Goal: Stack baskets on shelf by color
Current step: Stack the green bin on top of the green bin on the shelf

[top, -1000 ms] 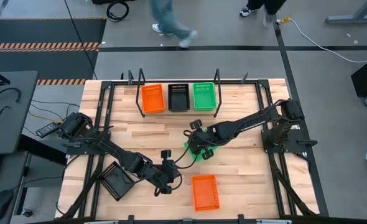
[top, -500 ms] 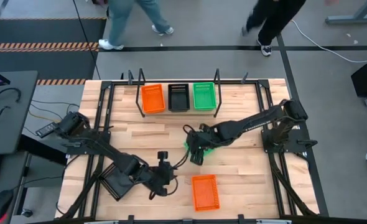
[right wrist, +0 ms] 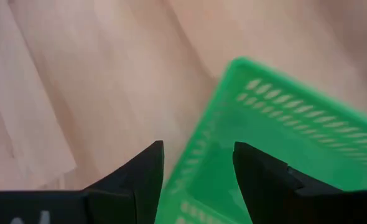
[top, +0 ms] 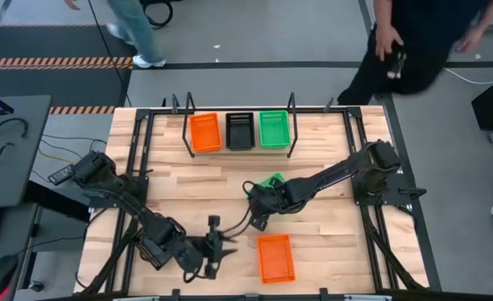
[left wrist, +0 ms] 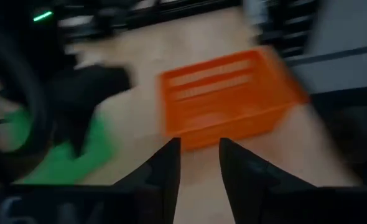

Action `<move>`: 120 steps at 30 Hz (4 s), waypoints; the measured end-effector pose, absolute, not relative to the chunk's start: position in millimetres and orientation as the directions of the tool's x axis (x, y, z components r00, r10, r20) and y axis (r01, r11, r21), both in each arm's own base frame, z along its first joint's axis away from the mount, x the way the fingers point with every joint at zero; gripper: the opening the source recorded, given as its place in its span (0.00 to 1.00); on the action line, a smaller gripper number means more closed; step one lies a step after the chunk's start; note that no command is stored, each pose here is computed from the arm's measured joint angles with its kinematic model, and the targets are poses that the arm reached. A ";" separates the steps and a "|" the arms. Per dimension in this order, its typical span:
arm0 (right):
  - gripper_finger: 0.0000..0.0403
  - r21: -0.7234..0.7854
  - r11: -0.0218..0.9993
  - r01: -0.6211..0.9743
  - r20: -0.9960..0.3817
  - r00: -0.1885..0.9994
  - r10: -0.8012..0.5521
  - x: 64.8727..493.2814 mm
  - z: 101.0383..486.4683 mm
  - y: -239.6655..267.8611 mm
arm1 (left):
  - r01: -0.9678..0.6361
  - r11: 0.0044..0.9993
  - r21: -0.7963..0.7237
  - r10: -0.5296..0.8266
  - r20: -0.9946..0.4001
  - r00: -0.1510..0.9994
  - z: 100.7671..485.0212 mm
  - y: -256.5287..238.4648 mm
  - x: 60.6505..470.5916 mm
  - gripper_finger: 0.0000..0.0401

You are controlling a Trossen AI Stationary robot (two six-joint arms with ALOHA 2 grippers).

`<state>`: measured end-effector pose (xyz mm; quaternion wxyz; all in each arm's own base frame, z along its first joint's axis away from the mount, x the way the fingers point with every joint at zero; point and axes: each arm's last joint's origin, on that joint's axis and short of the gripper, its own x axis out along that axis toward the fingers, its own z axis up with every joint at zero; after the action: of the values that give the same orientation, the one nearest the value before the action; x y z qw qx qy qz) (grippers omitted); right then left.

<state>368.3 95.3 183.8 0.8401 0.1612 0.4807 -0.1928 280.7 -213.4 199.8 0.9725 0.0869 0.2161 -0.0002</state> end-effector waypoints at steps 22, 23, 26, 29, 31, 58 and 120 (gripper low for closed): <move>0.04 -0.106 0.960 0.257 -0.912 0.359 -0.197 375.6 145.6 87.9 | 0.134 0.991 0.024 -0.117 -0.358 0.926 207.6 -217.2 285.9 0.13; 0.03 -0.113 0.963 0.243 -0.914 0.355 -0.197 375.2 145.7 87.7 | 0.134 0.991 0.023 -0.117 -0.357 0.927 207.8 -217.2 286.0 0.12; 0.03 -0.126 0.966 0.227 -0.920 0.337 -0.200 372.1 148.4 87.1 | 0.133 0.991 0.023 -0.116 -0.356 0.927 207.9 -217.1 286.1 0.12; 0.02 -0.127 0.967 0.222 -0.922 0.334 -0.198 366.3 159.8 87.5 | 0.130 0.991 0.023 -0.113 -0.354 0.928 208.0 -217.0 286.3 0.12; 0.01 -0.123 0.967 0.223 -0.909 0.366 -0.200 361.8 174.3 91.1 | 0.129 0.991 0.021 -0.113 -0.353 0.929 208.2 -217.0 286.3 0.12; 0.00 -0.343 0.939 0.035 -0.802 0.509 -0.312 309.9 288.4 -93.1 | 0.087 0.996 0.006 -0.085 -0.178 0.980 229.0 -115.5 350.1 0.10; 0.23 -0.135 0.989 0.055 -0.856 0.497 -0.145 303.7 261.5 -124.0 | 0.115 0.993 0.004 -0.109 -0.294 0.950 217.9 -11.7 366.4 0.05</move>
<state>303.7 -124.0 261.5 0.8639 -0.0449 0.4984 -0.0578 366.4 -11.7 217.9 0.9873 0.0106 0.1481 -0.0565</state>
